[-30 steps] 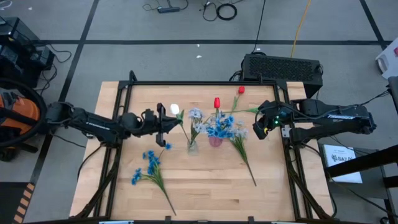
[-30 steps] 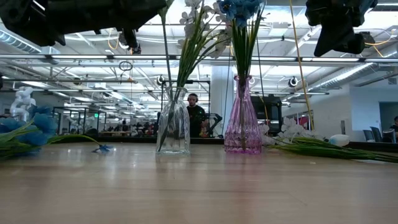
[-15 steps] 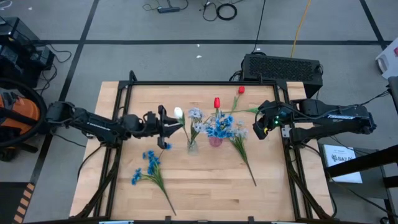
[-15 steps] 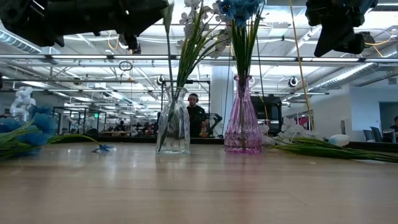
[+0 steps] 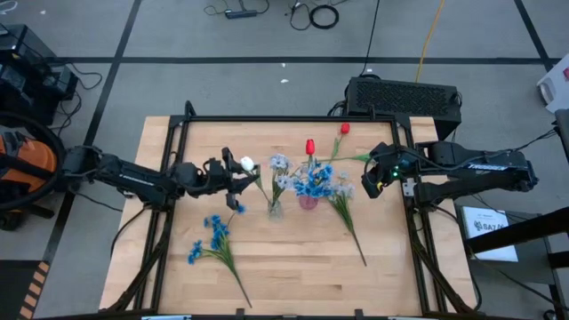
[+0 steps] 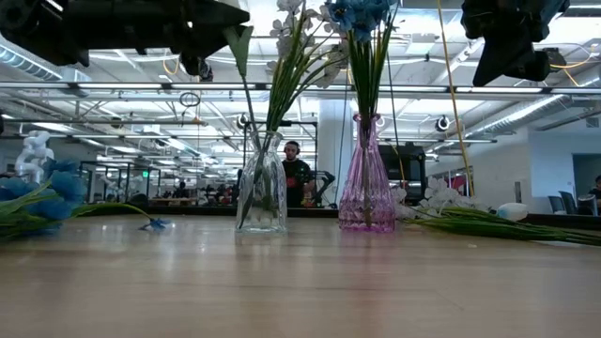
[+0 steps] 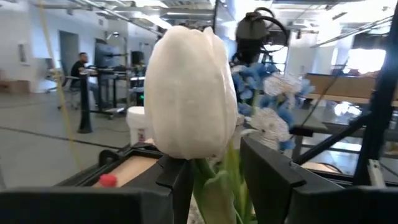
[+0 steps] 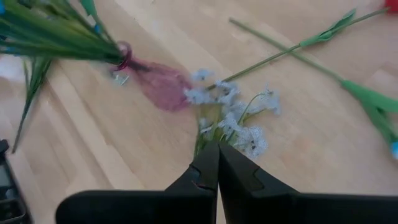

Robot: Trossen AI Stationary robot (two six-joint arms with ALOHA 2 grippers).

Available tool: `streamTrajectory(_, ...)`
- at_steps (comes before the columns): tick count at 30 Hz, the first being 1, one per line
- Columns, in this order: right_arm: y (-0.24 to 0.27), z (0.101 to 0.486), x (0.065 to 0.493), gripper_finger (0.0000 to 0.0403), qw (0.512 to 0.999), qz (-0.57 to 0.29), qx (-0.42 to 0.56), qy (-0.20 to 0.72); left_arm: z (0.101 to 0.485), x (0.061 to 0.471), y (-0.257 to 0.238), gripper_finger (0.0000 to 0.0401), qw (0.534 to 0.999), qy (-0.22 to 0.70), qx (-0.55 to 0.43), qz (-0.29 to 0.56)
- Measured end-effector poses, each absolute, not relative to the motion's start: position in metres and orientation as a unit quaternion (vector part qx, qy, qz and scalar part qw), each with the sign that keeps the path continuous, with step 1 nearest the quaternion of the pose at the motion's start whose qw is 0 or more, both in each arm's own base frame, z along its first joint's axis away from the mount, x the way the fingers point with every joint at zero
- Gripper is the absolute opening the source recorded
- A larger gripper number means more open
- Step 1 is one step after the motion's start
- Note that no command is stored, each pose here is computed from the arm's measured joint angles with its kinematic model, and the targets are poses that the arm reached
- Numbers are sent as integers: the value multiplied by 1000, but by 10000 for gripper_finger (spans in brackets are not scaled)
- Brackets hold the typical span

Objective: Sort flowers into vase by color
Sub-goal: Put the bottom white flower into the transparent vase

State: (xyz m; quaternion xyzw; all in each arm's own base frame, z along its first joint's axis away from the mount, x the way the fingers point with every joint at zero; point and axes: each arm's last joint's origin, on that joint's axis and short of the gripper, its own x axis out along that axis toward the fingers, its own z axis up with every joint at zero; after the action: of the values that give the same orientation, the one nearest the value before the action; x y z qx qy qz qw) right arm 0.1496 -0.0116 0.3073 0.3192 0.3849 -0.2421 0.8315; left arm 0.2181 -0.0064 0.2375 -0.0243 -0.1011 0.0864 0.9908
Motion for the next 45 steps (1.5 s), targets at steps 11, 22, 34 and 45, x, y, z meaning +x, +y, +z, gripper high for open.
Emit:
streamTrajectory(11,-15,308,149,0,835,-285,297,365,256,190,-4,137,989,-92,-67,94)
streamTrajectory(22,-15,311,153,0,844,-281,301,344,241,214,-7,137,989,-100,-86,68)
streamTrajectory(34,-15,310,153,0,844,-281,301,345,230,237,-17,137,997,-4,-76,0)
streamTrajectory(45,-15,310,153,0,844,-280,300,346,223,235,-16,137,997,41,-72,4)
